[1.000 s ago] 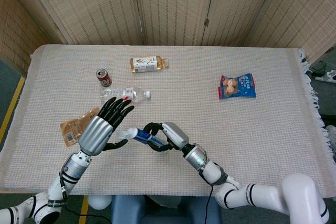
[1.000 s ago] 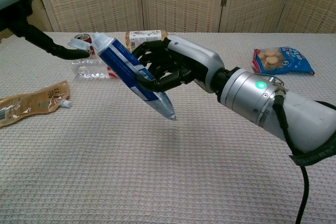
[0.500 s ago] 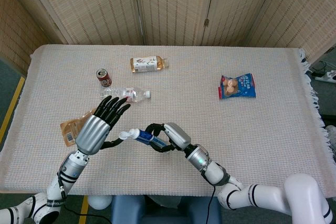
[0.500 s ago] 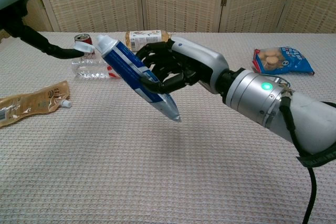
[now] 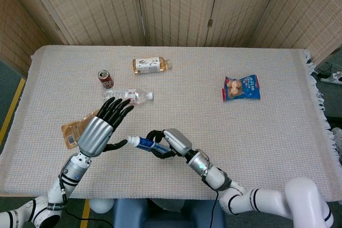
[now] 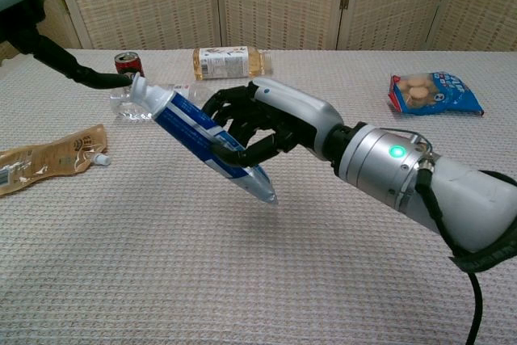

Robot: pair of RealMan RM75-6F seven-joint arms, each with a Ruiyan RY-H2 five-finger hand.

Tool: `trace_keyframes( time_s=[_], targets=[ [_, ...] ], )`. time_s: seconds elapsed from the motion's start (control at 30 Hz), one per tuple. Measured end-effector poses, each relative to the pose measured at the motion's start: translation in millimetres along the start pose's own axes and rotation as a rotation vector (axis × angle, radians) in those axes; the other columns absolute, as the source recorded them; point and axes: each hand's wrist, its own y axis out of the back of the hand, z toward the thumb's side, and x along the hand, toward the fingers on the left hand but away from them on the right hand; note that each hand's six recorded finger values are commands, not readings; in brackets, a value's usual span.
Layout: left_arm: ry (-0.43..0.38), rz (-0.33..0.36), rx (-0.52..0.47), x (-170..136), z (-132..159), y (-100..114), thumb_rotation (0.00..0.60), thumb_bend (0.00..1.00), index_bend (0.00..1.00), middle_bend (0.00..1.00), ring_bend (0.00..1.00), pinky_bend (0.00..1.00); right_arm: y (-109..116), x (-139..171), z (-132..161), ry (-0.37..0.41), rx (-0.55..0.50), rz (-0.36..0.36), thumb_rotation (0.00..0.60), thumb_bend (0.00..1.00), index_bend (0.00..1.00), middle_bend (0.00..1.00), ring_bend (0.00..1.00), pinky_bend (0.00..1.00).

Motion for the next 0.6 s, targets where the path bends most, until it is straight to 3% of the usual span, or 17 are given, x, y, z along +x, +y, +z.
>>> trace_keyframes(
  time_s=[0.2, 0.33, 0.4, 0.43, 0.47, 0.5, 0.53, 0.6],
  targets=[
    [0.033, -0.035, -0.122, -3.0, -3.9, 3.2, 0.600, 0.22, 0.06, 0.07, 0.07, 0.00, 7.5, 0.0, 2.7, 0.005, -0.032, -0.028, 0.600, 0.87, 0.76, 0.69, 0.69, 0.43],
    [0.058, -0.074, -0.264, -4.8, -3.5, 3.9, 0.600, 0.21, 0.07, 0.07, 0.06, 0.00, 6.6, -0.9, 5.8, 0.011, -0.047, -0.029, 0.600, 0.87, 0.76, 0.69, 0.70, 0.43],
    [0.063, -0.092, -0.334, -4.9, -2.1, 4.2, 0.558, 0.20, 0.07, 0.07, 0.06, 0.00, 4.0, -1.3, 8.0, 0.017, -0.053, -0.031, 0.600, 0.87, 0.76, 0.69, 0.70, 0.43],
    [0.065, -0.102, -0.378, -4.8, -1.0, 4.5, 0.480, 0.19, 0.07, 0.07, 0.05, 0.00, 1.9, -1.5, 9.8, 0.021, -0.059, -0.032, 0.600, 0.87, 0.76, 0.69, 0.70, 0.43],
    [0.065, -0.109, -0.409, -4.6, -0.1, 4.7, 0.348, 0.17, 0.08, 0.07, 0.05, 0.00, 0.7, -1.5, 10.9, 0.024, -0.063, -0.034, 0.600, 0.87, 0.76, 0.69, 0.69, 0.43],
    [0.064, -0.116, -0.436, -4.3, 0.8, 4.9, 0.288, 0.17, 0.08, 0.07, 0.05, 0.00, -0.5, -1.5, 12.3, 0.027, -0.068, -0.036, 0.600, 0.87, 0.76, 0.69, 0.68, 0.43],
    [0.061, -0.126, -0.466, -3.9, 2.1, 4.8, 0.170, 0.15, 0.08, 0.07, 0.04, 0.00, -2.0, -1.6, 14.3, 0.032, -0.075, -0.040, 0.600, 0.87, 0.76, 0.69, 0.68, 0.43],
    [0.055, -0.138, -0.493, -2.5, 4.6, 4.3, 0.057, 0.14, 0.08, 0.07, 0.04, 0.00, -3.3, -2.1, 16.2, 0.034, -0.086, -0.045, 0.600, 0.87, 0.76, 0.69, 0.68, 0.44]
  ],
)
